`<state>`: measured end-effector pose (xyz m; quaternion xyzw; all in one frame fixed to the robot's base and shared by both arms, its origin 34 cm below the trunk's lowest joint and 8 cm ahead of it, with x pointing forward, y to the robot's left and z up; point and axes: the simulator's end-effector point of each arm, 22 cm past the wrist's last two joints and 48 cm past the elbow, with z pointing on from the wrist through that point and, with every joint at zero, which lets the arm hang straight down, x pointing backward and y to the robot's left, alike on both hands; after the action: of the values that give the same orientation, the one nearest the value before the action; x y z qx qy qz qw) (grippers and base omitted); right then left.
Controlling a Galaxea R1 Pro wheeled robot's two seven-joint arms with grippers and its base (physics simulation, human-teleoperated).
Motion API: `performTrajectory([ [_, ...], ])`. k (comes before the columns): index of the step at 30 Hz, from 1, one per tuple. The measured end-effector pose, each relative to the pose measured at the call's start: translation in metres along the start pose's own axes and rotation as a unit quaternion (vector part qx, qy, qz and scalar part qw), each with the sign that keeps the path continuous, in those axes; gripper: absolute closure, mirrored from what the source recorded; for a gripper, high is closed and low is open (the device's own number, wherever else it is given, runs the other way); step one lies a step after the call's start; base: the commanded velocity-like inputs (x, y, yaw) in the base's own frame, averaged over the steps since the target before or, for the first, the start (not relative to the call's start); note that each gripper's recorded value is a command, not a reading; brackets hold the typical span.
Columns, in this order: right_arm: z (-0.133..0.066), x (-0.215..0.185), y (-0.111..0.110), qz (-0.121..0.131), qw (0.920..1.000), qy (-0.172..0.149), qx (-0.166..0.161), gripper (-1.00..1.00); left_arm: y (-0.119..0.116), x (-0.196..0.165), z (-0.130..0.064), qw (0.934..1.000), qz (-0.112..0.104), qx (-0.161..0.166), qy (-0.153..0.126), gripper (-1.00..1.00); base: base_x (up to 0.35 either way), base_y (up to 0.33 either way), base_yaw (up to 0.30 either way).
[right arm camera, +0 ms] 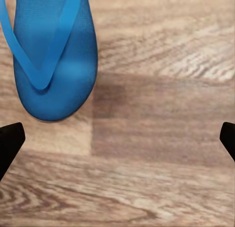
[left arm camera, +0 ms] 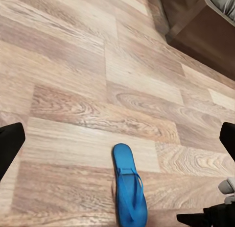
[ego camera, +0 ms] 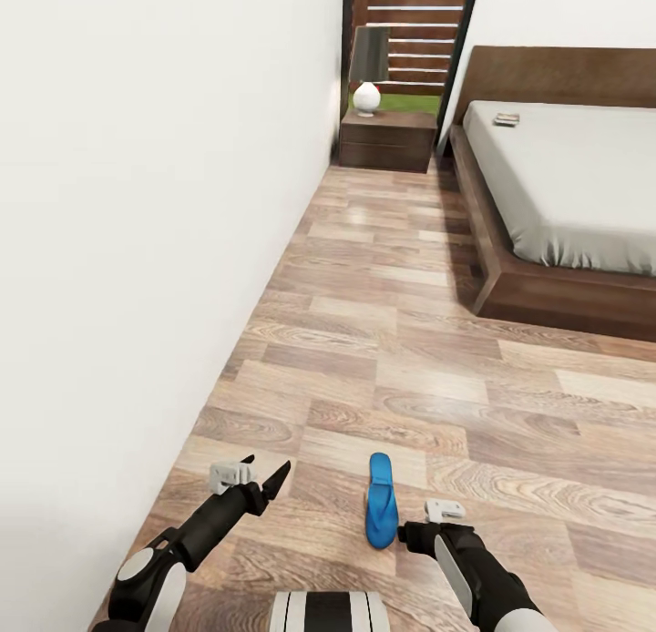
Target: In the bedroom, move the book from the bed onto either nightstand, and place the two sandals side by side next to the bed.
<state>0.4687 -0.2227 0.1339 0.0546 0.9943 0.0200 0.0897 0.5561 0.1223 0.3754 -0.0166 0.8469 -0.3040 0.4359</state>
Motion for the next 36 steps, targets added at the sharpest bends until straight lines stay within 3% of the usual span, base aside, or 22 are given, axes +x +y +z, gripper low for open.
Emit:
performTrajectory([
  [25, -0.0002, -0.0021, 0.0004, -0.001, 1.0000, -0.004, 0.000, -1.00, -0.0003, 0.0008, 0.0003, 1.0000, 0.001, 0.000, 0.001, -1.00, 0.047, 0.000, 0.001],
  [36, 0.0006, -0.0012, 0.0003, -0.001, 1.0000, -0.003, 0.000, -1.00, 0.0005, 0.0024, 0.0007, 1.0000, 0.000, 0.000, 0.002, -1.00, 0.000, 0.000, 0.151],
])
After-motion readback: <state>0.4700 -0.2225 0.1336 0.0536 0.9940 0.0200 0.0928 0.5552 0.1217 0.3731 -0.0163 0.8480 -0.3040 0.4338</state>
